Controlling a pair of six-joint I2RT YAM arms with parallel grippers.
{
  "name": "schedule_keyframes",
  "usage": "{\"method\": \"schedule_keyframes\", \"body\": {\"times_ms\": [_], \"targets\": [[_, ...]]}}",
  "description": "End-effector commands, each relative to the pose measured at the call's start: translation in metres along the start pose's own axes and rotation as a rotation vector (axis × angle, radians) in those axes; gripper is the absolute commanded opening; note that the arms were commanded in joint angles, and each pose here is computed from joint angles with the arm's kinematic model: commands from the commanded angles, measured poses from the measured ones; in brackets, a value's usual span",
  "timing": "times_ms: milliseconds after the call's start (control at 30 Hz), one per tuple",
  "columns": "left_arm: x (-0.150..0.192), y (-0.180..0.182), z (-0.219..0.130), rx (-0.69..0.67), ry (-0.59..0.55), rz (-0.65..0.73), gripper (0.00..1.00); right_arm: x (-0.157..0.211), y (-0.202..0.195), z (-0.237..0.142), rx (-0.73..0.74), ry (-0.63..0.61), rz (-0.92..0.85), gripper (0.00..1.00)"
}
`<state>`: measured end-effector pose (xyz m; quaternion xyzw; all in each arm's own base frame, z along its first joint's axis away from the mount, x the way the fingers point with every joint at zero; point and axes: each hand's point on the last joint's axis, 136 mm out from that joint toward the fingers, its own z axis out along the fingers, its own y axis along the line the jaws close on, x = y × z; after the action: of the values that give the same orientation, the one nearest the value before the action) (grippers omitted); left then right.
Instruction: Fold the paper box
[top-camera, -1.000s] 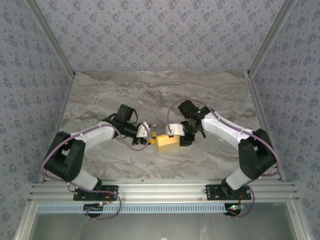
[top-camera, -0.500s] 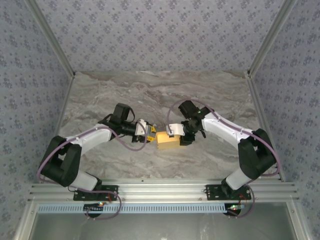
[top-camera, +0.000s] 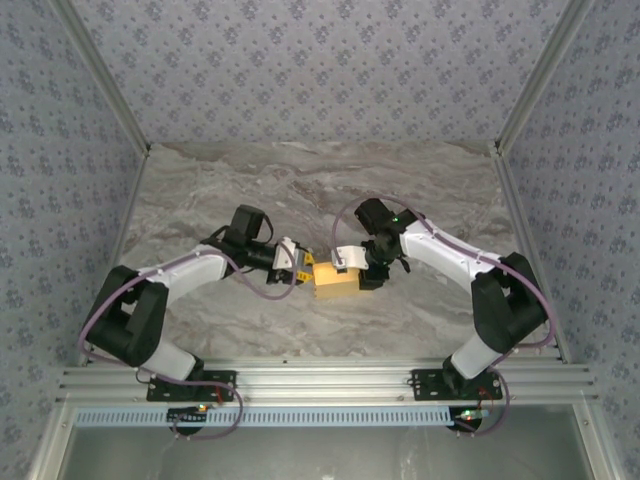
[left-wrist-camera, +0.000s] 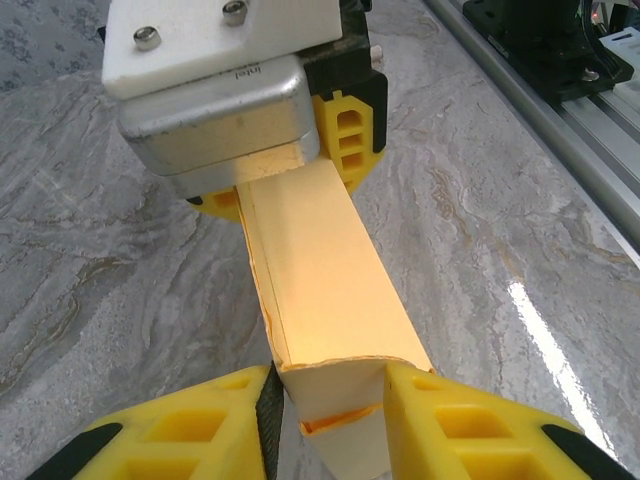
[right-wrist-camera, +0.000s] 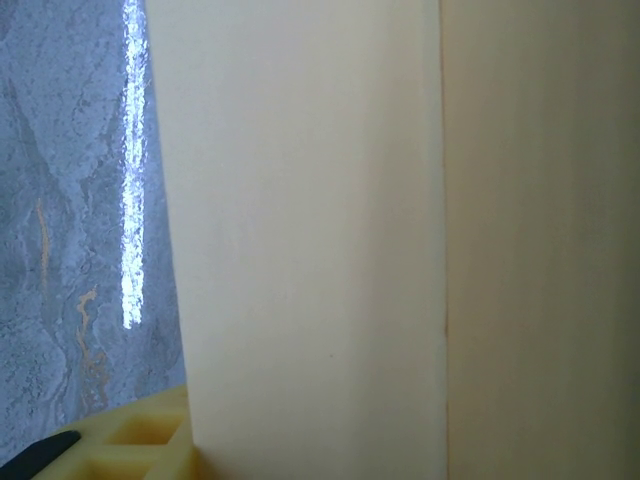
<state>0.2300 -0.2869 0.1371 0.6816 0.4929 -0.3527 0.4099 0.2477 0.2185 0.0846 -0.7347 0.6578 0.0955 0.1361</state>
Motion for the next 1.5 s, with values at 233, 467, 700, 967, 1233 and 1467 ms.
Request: {"method": "schedule_keyframes", "body": {"times_ms": [233,467,700,967,1233,1467], "targets": [[-0.011,-0.011,0.008,0.092,-0.041,0.013,0.26,0.008,0.017,0.013,-0.094,0.042,0.021,0.45],[-0.011,-0.021,0.004,0.096,-0.037,0.021,0.25,0.01,0.016,0.014,-0.087,0.044,0.025,0.45],[-0.005,-0.027,0.007,0.11,-0.001,0.024,0.19,0.012,0.011,0.013,-0.08,0.036,0.044,0.46],[0.008,-0.031,0.009,0.082,0.055,0.035,0.16,0.011,0.006,0.012,-0.063,0.008,0.07,0.51],[0.019,-0.032,0.013,0.076,0.108,0.044,0.12,-0.005,-0.006,0.002,-0.001,-0.089,0.065,0.53],[0.031,-0.035,0.019,0.078,0.164,0.038,0.12,-0.008,-0.004,0.001,-0.024,-0.103,0.071,0.54]]}}
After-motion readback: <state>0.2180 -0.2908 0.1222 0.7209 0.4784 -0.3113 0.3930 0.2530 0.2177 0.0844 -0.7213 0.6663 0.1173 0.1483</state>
